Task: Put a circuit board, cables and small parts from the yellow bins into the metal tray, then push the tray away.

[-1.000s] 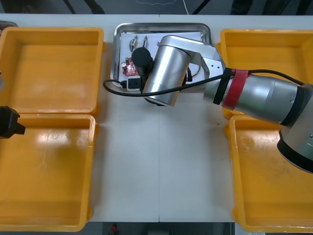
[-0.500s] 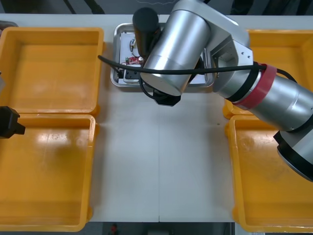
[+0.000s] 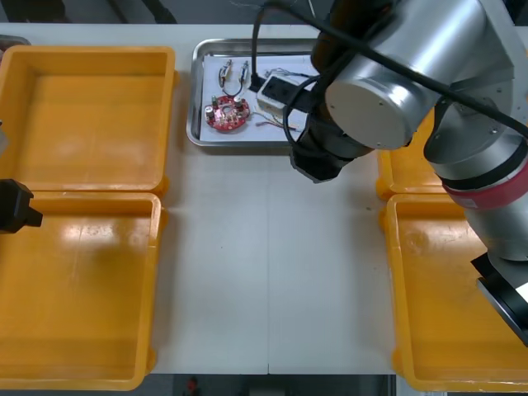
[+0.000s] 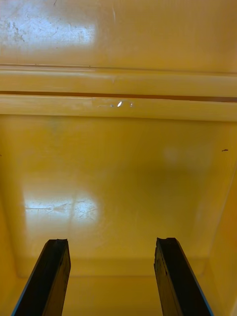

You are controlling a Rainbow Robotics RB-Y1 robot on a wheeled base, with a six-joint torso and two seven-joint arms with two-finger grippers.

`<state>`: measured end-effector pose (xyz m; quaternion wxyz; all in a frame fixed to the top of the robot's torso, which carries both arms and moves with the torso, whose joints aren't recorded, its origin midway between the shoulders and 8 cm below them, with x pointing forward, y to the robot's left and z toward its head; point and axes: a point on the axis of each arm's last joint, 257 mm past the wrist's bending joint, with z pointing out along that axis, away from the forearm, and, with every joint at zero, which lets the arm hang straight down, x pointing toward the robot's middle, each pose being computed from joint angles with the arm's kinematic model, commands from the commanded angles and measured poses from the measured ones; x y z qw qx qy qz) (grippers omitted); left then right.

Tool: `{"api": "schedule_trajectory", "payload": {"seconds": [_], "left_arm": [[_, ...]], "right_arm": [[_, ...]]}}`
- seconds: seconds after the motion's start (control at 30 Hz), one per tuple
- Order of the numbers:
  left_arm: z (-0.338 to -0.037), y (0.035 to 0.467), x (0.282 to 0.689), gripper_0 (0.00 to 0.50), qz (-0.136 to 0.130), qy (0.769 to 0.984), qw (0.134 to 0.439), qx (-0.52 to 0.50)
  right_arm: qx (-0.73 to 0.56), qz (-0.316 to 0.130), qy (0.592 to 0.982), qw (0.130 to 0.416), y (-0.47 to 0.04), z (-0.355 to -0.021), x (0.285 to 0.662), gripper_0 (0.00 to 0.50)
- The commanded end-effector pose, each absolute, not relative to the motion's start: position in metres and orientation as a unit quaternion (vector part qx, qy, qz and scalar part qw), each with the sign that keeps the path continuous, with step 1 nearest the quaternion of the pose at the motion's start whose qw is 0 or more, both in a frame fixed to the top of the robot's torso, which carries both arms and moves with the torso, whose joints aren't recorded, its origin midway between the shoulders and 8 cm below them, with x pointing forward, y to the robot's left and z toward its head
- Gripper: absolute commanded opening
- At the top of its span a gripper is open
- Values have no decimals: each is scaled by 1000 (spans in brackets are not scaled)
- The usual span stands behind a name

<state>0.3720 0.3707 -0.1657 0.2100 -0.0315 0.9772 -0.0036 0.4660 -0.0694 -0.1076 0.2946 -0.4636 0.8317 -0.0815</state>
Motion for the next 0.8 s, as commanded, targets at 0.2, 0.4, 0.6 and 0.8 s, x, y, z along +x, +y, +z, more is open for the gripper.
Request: {"api": "schedule_trajectory", "payload": {"seconds": [0.2, 0.4, 0.6, 0.8], "left_arm": [[-151, 386, 367, 500, 28, 975, 220, 5], [-151, 386, 367, 500, 28, 975, 220, 5], [-151, 386, 367, 500, 28, 975, 220, 5], [-151, 386, 367, 500, 28, 975, 220, 5]], "right_arm": [[-317, -32, 886, 336, -135, -94, 458, 500], [-230, -12, 917, 327, -188, -105, 437, 500], [-148, 3, 936, 321, -233, -107, 422, 500], [-73, 12, 948, 310, -279, -110, 408, 500]]}}
